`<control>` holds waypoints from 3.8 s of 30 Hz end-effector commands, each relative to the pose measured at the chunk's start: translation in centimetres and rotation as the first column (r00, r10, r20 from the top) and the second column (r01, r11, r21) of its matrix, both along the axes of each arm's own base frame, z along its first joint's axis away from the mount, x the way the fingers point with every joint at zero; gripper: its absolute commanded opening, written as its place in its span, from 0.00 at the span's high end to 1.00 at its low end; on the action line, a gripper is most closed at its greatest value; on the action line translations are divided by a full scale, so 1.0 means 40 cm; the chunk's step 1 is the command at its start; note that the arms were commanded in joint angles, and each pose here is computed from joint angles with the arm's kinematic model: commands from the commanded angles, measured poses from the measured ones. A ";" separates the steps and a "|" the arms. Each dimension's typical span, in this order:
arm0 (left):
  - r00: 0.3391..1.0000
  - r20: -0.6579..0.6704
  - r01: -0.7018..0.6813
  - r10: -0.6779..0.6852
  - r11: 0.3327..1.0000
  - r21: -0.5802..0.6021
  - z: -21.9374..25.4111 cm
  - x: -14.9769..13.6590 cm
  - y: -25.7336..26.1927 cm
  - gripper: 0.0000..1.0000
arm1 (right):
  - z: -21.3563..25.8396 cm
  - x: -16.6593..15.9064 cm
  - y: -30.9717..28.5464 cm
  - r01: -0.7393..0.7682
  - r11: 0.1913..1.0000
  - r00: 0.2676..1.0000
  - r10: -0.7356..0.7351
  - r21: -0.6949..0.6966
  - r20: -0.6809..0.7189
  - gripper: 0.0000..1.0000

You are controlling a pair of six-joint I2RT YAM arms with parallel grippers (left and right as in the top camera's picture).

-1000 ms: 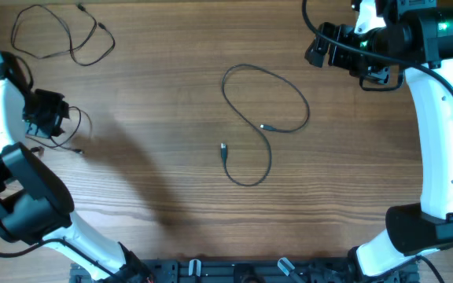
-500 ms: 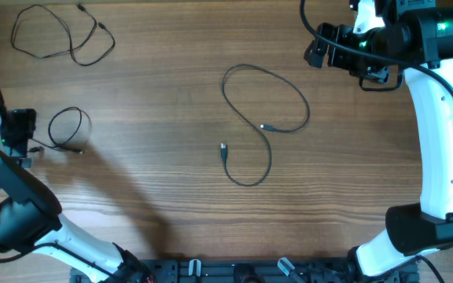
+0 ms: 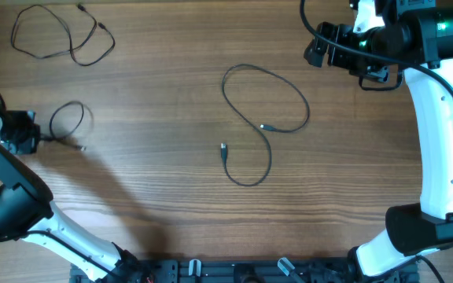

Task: Untangle cables

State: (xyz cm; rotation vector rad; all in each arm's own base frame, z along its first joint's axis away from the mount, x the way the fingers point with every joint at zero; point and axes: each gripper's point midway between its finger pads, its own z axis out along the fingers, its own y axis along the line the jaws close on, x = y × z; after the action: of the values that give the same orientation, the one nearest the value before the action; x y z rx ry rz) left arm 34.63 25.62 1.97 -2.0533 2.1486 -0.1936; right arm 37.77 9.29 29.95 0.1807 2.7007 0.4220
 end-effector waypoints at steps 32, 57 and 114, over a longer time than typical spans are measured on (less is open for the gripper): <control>0.503 0.360 0.850 -0.786 0.525 -0.042 0.450 -0.021 -0.751 0.00 | -0.110 0.048 0.016 -0.025 0.999 0.994 0.021 -0.038 -0.105 0.00; 0.508 -0.094 0.810 -0.856 0.438 0.389 -0.017 0.107 -1.257 0.19 | -0.115 0.094 -0.216 0.220 0.972 0.970 -0.227 -0.081 -0.085 0.00; 0.964 0.177 -0.254 0.199 0.890 0.379 0.632 -0.276 -0.150 0.96 | -0.103 0.123 -0.217 0.224 0.972 0.973 -0.227 -0.071 -0.034 0.00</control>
State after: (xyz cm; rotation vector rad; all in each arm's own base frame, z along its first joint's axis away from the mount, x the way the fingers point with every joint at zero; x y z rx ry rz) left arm 24.42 16.74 28.80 -1.8679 1.7251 -0.0183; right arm 42.30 0.93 26.48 0.4643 2.6797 0.2843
